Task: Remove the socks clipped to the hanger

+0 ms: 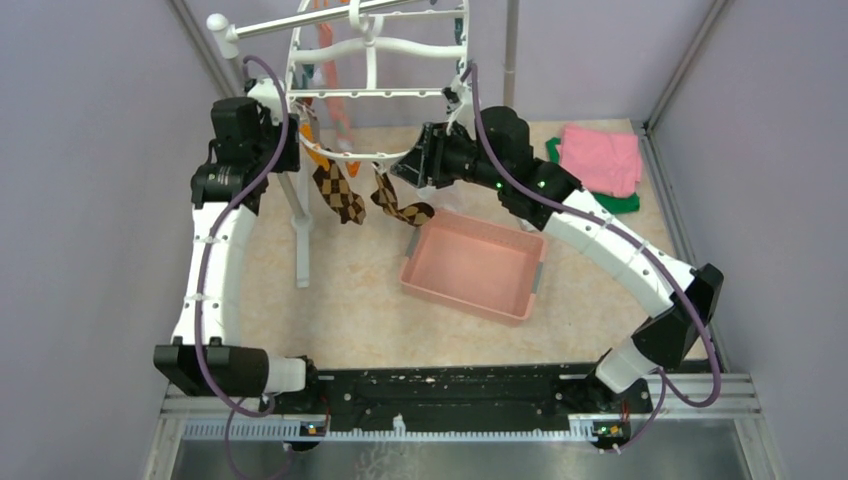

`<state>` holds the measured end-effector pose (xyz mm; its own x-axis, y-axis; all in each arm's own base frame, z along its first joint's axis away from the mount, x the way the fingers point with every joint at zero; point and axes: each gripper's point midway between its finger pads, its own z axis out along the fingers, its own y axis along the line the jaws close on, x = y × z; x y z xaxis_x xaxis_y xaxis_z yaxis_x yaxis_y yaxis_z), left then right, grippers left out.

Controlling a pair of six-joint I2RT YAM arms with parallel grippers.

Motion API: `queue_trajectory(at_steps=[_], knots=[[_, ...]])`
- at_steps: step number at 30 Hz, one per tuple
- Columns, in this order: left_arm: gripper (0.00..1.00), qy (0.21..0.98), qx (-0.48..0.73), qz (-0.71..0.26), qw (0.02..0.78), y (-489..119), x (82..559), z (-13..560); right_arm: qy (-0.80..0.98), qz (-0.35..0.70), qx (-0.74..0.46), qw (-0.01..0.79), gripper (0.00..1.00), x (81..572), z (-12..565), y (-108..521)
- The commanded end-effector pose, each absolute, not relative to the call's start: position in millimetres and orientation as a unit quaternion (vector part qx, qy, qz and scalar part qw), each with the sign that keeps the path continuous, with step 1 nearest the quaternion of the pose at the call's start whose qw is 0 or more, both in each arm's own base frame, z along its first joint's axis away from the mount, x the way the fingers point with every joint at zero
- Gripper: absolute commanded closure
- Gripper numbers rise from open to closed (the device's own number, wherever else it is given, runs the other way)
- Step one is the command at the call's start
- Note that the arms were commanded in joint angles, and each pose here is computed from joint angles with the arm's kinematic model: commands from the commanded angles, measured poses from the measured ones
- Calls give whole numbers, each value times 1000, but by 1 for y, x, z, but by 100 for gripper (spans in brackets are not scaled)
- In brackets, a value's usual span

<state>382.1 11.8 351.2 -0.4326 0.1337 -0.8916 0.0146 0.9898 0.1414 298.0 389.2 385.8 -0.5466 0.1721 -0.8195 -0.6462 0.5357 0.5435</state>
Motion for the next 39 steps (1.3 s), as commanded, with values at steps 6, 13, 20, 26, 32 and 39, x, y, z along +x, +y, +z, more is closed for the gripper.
queue_trajectory(at_steps=[6, 13, 20, 26, 32, 39], knots=[[52, 829, 25, 66, 554, 26, 421, 350, 734, 462, -170, 468, 51, 279, 401, 375], [69, 835, 9, 81, 545, 59, 444, 332, 731, 466, -172, 468, 50, 276, 404, 374], [74, 842, 23, 61, 535, 59, 472, 315, 728, 478, -194, 451, 49, 265, 402, 377], [69, 849, 39, 24, 526, 44, 461, 316, 727, 460, -220, 459, 36, 244, 404, 350], [36, 847, 65, -21, 527, 19, 407, 338, 740, 383, -93, 545, 31, 297, 408, 243], [2, 845, 104, -66, 521, -7, 356, 369, 713, 326, -178, 595, 15, 356, 398, 221]])
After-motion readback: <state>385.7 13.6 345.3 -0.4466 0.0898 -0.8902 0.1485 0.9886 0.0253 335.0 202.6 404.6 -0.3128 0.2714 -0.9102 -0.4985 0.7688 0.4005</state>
